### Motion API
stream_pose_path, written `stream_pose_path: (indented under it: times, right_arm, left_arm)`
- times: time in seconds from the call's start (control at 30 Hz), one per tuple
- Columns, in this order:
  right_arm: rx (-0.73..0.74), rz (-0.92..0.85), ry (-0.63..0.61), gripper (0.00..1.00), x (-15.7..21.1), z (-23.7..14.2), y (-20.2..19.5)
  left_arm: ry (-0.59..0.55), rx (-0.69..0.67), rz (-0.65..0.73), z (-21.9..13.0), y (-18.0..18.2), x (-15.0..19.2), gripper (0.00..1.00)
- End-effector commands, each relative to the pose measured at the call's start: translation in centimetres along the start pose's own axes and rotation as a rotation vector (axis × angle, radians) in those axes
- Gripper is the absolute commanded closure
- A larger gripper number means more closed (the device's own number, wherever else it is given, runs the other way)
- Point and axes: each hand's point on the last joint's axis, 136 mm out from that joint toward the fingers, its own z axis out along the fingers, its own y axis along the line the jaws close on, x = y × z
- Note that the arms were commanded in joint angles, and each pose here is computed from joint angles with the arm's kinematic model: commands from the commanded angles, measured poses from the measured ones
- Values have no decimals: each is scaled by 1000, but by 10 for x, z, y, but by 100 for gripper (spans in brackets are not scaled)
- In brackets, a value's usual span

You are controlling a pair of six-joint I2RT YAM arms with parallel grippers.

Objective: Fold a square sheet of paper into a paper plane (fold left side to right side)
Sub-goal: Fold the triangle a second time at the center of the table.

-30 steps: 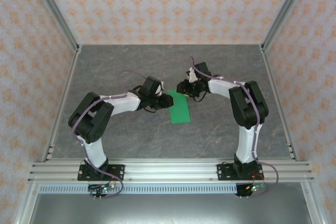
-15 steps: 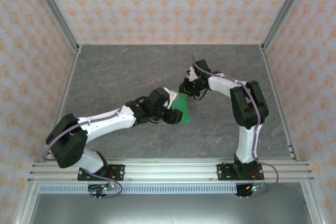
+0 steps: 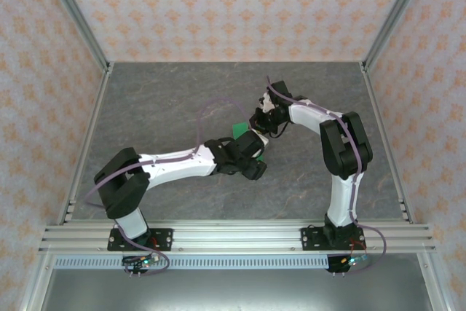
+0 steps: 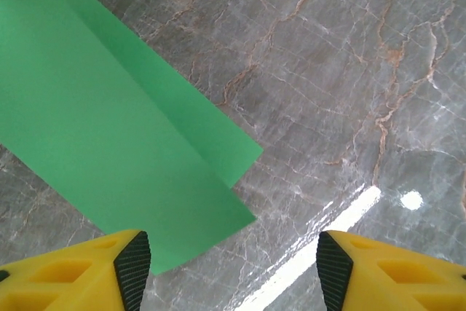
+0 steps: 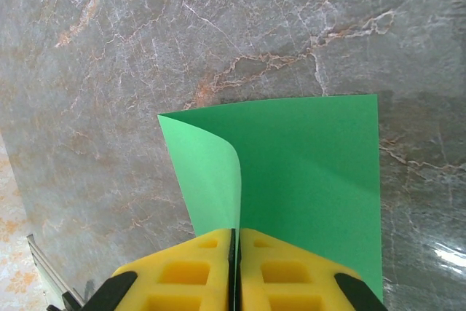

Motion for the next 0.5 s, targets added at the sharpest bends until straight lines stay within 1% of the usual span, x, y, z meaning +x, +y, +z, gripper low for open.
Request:
stream_pose_path:
  times: [0.0,0.2,0.47]
  right_arm:
    - [-21,0,-10,88,-5,-12,14]
    - [-16,6,-5,88,-3,-12,12]
    - [-13,13,-1,88,-3,-10,10]
  left_arm:
    - [14,-92,36,0,9,-3,34]
    - [23,-141,53,6,9,-4,32]
    - [47,-225,111,20,10,-2,33]
